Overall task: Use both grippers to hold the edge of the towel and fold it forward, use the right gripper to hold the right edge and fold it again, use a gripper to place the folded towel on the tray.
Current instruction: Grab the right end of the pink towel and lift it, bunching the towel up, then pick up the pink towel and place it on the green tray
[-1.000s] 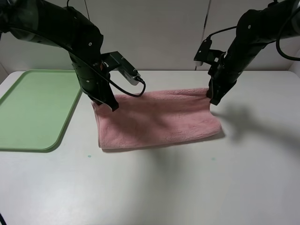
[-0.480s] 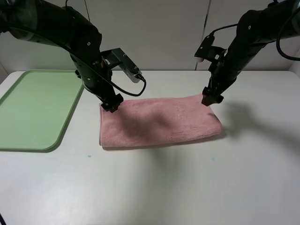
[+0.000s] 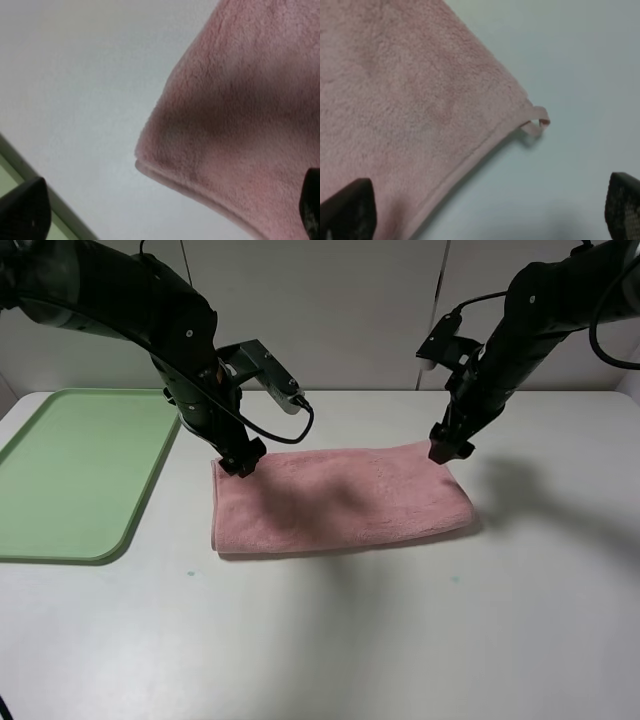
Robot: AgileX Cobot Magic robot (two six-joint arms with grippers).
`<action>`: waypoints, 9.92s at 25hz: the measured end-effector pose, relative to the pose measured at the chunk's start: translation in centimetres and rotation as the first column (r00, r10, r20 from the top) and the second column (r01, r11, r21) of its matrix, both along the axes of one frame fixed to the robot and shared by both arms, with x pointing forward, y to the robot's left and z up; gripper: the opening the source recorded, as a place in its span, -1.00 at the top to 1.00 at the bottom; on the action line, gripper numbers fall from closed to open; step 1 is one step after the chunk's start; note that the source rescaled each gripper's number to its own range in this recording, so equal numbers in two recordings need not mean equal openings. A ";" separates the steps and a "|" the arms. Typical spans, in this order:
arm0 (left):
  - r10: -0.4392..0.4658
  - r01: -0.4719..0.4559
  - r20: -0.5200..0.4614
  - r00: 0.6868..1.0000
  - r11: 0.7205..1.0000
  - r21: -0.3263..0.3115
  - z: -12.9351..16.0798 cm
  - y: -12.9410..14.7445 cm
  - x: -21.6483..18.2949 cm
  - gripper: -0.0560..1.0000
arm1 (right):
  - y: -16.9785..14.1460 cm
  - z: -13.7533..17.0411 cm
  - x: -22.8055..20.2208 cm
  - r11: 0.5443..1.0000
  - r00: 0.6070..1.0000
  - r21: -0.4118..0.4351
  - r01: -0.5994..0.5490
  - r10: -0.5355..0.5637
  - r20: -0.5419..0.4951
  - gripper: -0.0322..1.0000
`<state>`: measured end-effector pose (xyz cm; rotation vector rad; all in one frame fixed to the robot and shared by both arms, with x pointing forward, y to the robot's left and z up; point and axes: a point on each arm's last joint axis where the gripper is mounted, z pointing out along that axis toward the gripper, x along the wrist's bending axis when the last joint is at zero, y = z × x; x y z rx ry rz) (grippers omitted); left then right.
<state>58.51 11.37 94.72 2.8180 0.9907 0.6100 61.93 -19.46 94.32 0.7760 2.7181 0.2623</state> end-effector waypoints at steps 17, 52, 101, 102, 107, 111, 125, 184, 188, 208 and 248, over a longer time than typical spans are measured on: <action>0.211 -0.204 -0.089 0.973 0.976 0.079 1.3 1.5 -1.6 -1.00 | -0.2 -0.2 -0.6 0.889 0.891 0.097 0.448 -0.434 -0.134 -1.00; 0.352 -0.300 0.155 0.923 0.911 -0.283 16.4 6.9 -18.0 -0.85 | -0.1 -2.8 -0.2 0.814 0.812 0.089 0.574 -0.553 -0.187 -1.00; 0.372 -0.317 0.124 0.920 0.891 -0.324 17.0 8.2 -19.7 -0.82 | 0.1 -8.5 0.4 0.734 0.708 0.070 0.675 -0.618 -0.343 -0.11; 0.372 -0.317 0.124 0.920 0.891 -0.324 17.0 8.2 -19.7 -0.82 | 0.1 -8.5 0.4 0.728 0.701 0.074 0.682 -0.622 -0.349 0.08; 0.372 -0.317 0.124 0.920 0.892 -0.323 17.0 8.2 -19.7 -0.82 | 0.6 -8.5 0.4 0.706 0.680 0.086 0.703 -0.631 -0.375 0.78; 0.372 -0.317 0.124 0.920 0.892 -0.323 17.0 8.2 -19.7 -0.82 | 0.6 -8.5 0.4 0.702 0.676 0.088 0.706 -0.632 -0.380 0.81; 0.372 -0.317 0.123 0.920 0.891 -0.324 16.9 8.2 -19.7 -0.82 | -0.1 -6.5 -0.7 0.745 0.698 0.007 0.667 -0.622 -0.354 0.81; 0.361 -0.313 0.120 0.925 0.902 -0.297 16.9 8.3 -19.8 -0.82 | 10.9 9.1 -5.8 0.717 0.712 0.109 0.688 -0.639 -0.291 0.81; 0.363 -0.318 0.117 0.924 0.903 -0.291 16.8 8.4 -19.8 -0.82 | 12.6 9.2 -6.3 0.701 0.716 0.174 0.692 -0.635 -0.290 0.81; 0.353 -0.320 0.108 0.929 0.915 -0.246 16.7 8.7 -20.0 -0.82 | 15.2 4.5 -5.6 0.693 0.698 0.145 0.706 -0.646 -0.308 0.81; 0.351 -0.319 0.107 0.930 0.917 -0.240 16.7 8.7 -20.1 -0.82 | 17.0 2.4 -6.1 0.790 0.792 0.109 0.604 -0.577 -0.201 -1.00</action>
